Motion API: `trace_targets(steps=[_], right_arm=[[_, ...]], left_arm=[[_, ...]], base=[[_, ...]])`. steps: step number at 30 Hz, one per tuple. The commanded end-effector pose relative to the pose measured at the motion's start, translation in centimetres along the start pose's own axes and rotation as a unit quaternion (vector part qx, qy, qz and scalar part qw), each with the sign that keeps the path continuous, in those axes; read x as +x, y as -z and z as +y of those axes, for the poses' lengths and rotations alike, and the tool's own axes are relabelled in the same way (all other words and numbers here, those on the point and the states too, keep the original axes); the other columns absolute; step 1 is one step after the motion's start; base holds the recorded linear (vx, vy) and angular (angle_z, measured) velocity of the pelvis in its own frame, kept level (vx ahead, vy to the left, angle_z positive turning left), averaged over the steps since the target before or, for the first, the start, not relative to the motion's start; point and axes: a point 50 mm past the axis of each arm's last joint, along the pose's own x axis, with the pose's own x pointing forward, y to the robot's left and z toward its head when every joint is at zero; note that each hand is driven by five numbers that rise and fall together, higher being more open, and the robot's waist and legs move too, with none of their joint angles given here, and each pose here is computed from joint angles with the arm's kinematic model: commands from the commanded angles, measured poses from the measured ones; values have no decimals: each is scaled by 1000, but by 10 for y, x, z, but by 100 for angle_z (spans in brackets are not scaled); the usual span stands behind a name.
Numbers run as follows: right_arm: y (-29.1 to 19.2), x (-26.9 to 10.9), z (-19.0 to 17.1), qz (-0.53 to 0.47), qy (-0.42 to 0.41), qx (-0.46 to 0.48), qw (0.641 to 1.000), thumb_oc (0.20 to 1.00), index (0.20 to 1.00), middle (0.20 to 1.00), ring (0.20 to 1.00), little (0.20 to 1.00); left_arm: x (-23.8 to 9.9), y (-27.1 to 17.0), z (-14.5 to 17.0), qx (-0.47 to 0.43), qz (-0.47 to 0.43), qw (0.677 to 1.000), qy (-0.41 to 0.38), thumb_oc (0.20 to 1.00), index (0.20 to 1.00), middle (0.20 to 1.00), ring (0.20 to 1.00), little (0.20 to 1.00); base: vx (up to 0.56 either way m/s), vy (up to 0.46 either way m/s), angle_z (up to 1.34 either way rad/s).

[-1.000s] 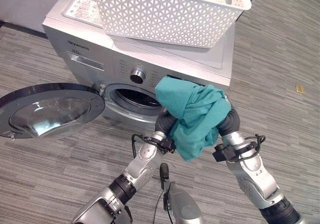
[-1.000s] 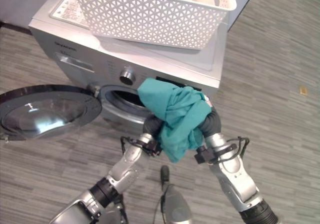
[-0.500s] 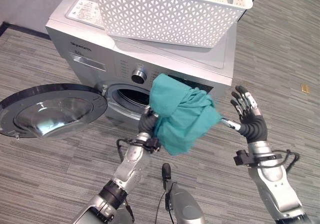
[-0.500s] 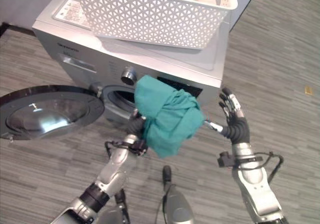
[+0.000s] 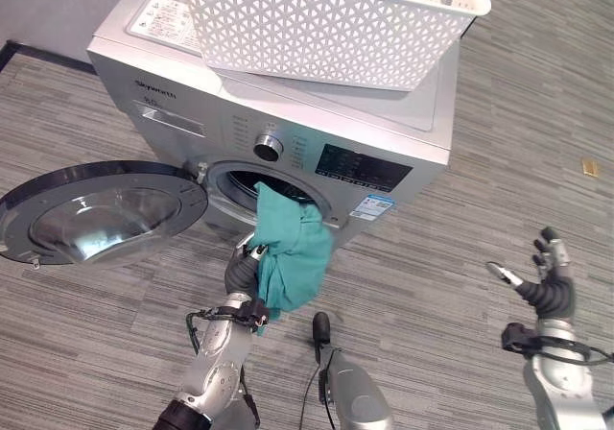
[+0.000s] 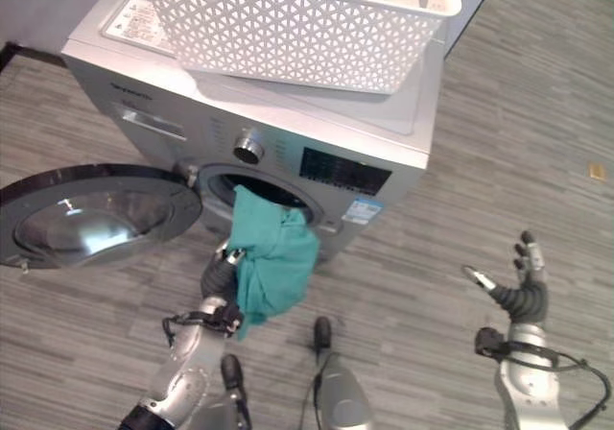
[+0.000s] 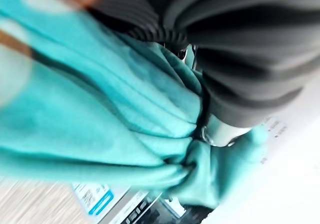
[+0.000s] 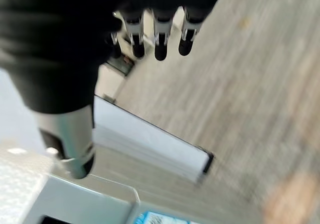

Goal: Grab the laundry basket,head to the washer,open it,put in the laundry and shut it.

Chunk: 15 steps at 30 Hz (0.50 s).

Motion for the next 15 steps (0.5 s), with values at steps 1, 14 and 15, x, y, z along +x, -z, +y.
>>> trace_targets(steps=[1, 14, 15], right_arm=[[-6, 11, -10, -11, 63, 36, 997, 1000, 1000, 1000, 1000, 1000], [48, 9, 6, 119, 125, 131, 976, 1000, 1000, 1000, 1000, 1000], [53, 10, 7, 130, 133, 144, 972, 1000, 1000, 1000, 1000, 1000]], left_arm=[[2, -11, -11, -15, -25, 999, 44, 200, 200, 200, 200, 200], [-9, 15, 15, -35, 19, 998, -38, 200, 200, 200, 200, 200], [-5, 15, 13, -36, 15, 998, -39, 200, 200, 200, 200, 200]], base=[[-34, -12, 7], [-25, -18, 3], [-53, -33, 4]])
